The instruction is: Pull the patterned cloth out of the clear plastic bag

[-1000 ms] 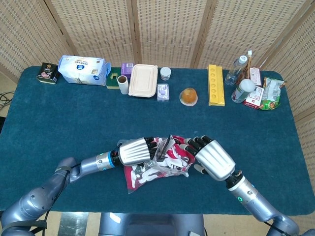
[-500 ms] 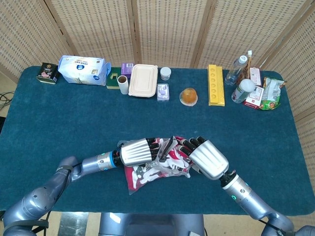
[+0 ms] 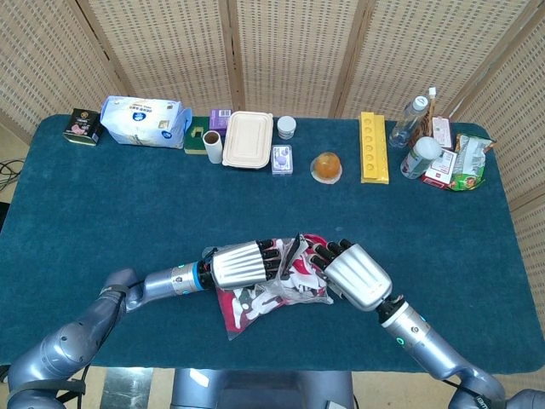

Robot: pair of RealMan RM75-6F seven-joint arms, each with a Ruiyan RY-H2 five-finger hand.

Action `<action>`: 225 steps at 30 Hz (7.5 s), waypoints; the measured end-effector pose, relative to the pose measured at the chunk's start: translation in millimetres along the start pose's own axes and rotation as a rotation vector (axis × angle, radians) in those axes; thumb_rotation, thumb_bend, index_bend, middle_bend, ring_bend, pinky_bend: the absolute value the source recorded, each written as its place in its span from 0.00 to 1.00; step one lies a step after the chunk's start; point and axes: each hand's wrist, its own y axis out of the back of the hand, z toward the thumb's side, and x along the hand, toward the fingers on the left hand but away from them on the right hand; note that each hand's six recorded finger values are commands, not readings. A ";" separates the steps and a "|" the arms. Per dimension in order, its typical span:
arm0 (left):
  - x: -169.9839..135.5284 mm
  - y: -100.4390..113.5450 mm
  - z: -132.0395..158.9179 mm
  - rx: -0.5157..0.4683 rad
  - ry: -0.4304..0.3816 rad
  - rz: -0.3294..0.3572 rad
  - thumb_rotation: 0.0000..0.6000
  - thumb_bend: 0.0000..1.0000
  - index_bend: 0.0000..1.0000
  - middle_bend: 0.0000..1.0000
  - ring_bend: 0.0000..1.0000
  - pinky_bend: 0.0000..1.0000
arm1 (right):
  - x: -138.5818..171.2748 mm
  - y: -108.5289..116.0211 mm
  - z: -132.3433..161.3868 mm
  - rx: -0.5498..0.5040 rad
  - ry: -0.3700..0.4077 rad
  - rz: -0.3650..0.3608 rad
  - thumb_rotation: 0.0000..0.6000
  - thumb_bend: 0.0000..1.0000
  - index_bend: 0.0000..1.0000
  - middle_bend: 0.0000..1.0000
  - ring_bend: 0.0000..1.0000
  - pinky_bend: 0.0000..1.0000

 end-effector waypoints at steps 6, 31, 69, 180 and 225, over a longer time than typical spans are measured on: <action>-1.1 -1.2 0.4 0.010 -0.010 -0.010 1.00 0.30 0.80 0.67 0.62 0.58 | -1.4 3.0 -2.4 -0.003 -0.006 -0.006 1.00 0.36 0.34 0.34 0.45 0.54; 3.0 -3.1 1.4 0.031 -0.041 -0.028 1.00 0.30 0.80 0.67 0.62 0.57 | -14.4 0.1 -2.0 -0.044 -0.029 -0.042 1.00 0.46 0.55 0.42 0.54 0.63; -23.3 26.0 -42.6 -0.066 0.233 -0.107 0.99 0.00 0.18 0.18 0.15 0.28 | 3.6 -42.8 -33.0 -0.160 -0.198 0.054 1.00 0.47 0.59 0.43 0.58 0.65; -268.9 56.2 -85.1 -0.047 0.974 -0.585 1.00 0.45 0.63 0.22 0.13 0.26 | 18.2 -67.7 -67.5 -0.185 -0.297 0.112 1.00 0.48 0.63 0.47 0.62 0.66; -344.0 111.4 -78.1 0.038 1.256 -0.615 0.59 0.01 0.00 0.12 0.01 0.12 | 61.4 -48.4 -119.9 -0.157 -0.390 0.074 1.00 0.09 0.11 0.19 0.32 0.39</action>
